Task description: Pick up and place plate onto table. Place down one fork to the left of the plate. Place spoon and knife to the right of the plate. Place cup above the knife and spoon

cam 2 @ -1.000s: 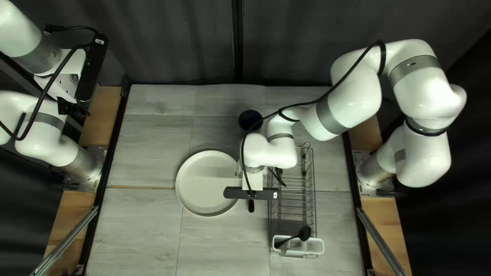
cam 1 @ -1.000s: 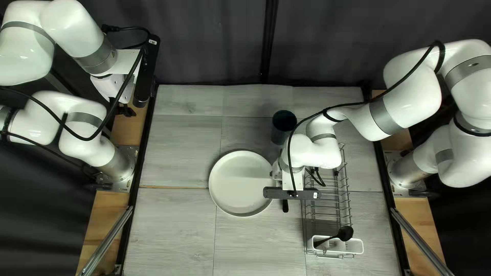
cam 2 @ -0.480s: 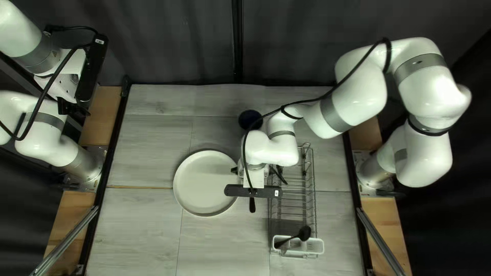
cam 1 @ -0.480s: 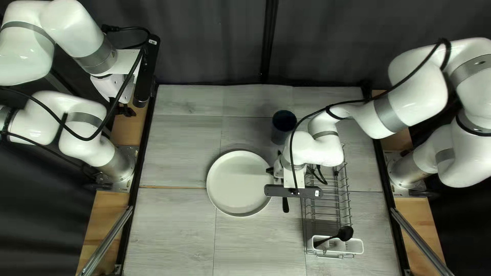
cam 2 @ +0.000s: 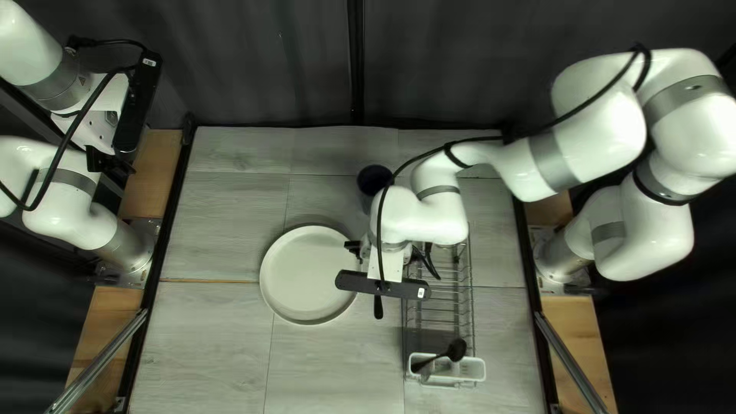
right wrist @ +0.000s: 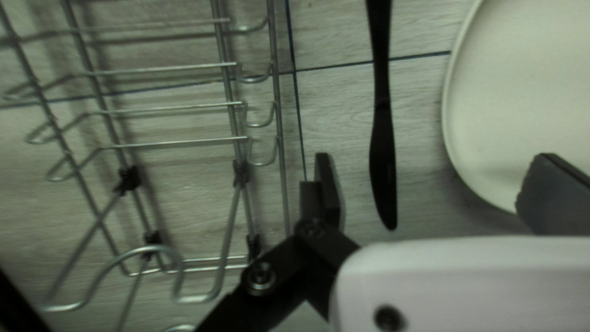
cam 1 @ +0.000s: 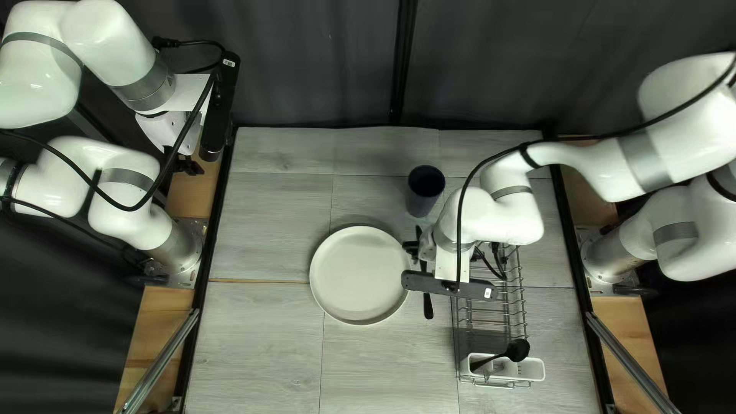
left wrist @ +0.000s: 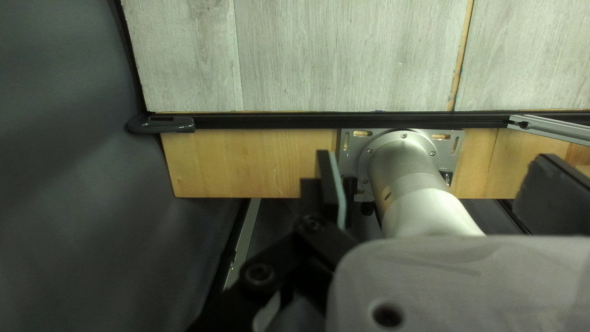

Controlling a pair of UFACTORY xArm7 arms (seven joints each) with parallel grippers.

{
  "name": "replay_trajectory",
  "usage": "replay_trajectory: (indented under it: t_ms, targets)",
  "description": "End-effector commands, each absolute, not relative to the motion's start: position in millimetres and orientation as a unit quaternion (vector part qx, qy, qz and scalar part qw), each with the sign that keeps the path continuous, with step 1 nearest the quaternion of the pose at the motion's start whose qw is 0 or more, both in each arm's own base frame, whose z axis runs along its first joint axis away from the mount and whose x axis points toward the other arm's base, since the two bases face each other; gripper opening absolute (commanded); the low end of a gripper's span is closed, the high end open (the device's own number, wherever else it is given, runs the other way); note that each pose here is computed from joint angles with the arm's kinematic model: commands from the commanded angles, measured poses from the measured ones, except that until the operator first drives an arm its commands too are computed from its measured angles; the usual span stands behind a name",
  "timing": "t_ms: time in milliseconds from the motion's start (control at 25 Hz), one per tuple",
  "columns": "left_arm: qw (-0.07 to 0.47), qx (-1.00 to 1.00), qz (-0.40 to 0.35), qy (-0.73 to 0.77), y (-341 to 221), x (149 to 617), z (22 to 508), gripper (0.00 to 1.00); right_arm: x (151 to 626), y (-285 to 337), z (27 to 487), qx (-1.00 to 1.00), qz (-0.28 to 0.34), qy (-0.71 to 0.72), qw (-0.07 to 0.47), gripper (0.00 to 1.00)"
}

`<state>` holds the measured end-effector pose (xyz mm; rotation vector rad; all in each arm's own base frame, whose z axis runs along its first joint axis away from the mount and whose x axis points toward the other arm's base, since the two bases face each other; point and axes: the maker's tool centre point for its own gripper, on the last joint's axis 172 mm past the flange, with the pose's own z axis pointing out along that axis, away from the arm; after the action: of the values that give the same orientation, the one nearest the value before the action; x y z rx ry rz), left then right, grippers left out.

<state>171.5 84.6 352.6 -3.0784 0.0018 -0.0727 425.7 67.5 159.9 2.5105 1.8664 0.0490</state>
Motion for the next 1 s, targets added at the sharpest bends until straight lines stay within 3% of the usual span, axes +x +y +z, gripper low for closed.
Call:
replay_trajectory:
  t_ms: [40, 320, 1000]
  targets:
    - [0.031, -0.999, -0.024, 0.001, 84.6, 171.5, 352.6, 1.00, 385.3, 103.8, 193.3, 0.840, 0.015, 0.542, -0.017, 1.00]
    - [0.031, -0.999, -0.024, 0.001, 84.6, 171.5, 352.6, 1.00, 329.6, 180.1, 253.9, 0.870, 0.041, 0.487, -0.059, 1.00]
    - [0.031, -0.999, -0.024, 0.001, 84.6, 171.5, 352.6, 1.00, 332.0, 192.4, 256.7, 0.870, 0.043, 0.489, -0.052, 1.00]
